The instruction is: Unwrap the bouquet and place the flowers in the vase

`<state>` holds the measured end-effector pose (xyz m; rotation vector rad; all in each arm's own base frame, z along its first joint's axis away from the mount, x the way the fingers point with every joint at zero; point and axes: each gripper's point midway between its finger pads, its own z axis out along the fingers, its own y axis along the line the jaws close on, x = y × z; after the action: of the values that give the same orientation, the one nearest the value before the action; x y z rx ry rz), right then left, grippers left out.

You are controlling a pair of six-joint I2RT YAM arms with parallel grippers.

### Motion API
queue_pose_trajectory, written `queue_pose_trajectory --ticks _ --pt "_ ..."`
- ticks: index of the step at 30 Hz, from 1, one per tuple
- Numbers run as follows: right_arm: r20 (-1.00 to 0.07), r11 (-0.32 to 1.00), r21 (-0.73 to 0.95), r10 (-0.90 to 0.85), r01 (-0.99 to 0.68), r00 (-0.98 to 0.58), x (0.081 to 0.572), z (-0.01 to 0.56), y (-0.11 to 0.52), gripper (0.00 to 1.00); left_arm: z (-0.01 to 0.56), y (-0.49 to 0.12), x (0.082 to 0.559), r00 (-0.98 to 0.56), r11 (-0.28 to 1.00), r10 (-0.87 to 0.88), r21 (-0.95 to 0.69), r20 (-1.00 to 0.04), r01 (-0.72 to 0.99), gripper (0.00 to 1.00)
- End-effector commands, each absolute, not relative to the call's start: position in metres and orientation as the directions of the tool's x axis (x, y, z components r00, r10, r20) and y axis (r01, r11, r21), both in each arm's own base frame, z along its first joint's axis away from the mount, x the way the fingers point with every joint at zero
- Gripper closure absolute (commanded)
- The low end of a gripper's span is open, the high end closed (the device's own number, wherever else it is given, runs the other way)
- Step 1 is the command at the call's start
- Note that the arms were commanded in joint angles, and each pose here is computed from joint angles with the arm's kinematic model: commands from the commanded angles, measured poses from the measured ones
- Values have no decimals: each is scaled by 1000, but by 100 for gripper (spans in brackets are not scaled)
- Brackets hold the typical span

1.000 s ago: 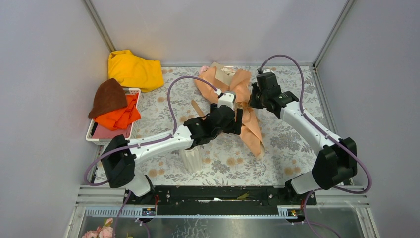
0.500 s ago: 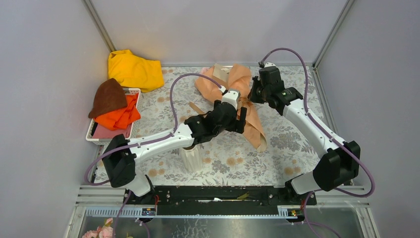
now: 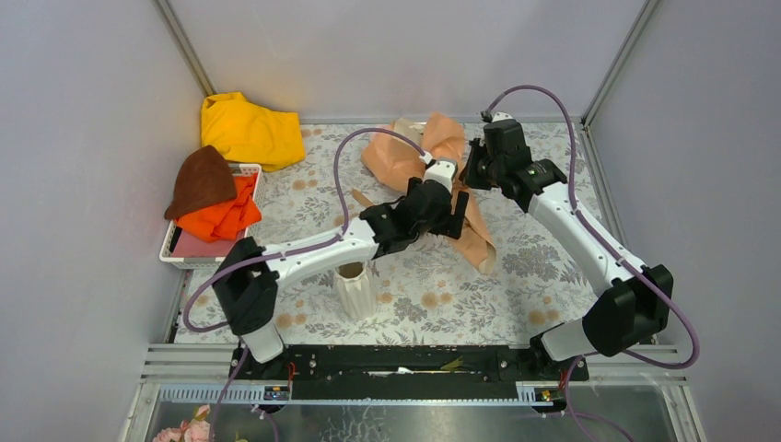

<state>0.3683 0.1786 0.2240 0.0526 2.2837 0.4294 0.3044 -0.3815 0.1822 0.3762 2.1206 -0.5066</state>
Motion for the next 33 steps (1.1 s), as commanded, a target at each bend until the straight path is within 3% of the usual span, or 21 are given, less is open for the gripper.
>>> queue_pose_trajectory --ticks 1,14,24,30,31,33 --pt "-767 909 379 203 -174 -608 365 277 186 100 196 -389 337 -509 886 48 -199 -859 419 13" --pt "-788 930 339 196 -146 -583 353 283 169 100 177 -340 399 -593 966 -76 -206 -802 154 24" --pt "-819 975 217 206 43 -536 349 279 115 100 173 -318 400 -606 971 -107 -213 -788 106 29" --pt "-797 974 228 187 2 -574 342 269 121 100 174 -324 398 -620 961 -114 -245 -776 129 29" --pt "-781 971 239 182 -17 -598 340 262 126 99 176 -326 397 -620 957 -116 -255 -776 140 29" --pt "-743 959 275 171 -63 -647 335 243 140 89 180 -327 395 -620 952 -121 -268 -775 149 29"
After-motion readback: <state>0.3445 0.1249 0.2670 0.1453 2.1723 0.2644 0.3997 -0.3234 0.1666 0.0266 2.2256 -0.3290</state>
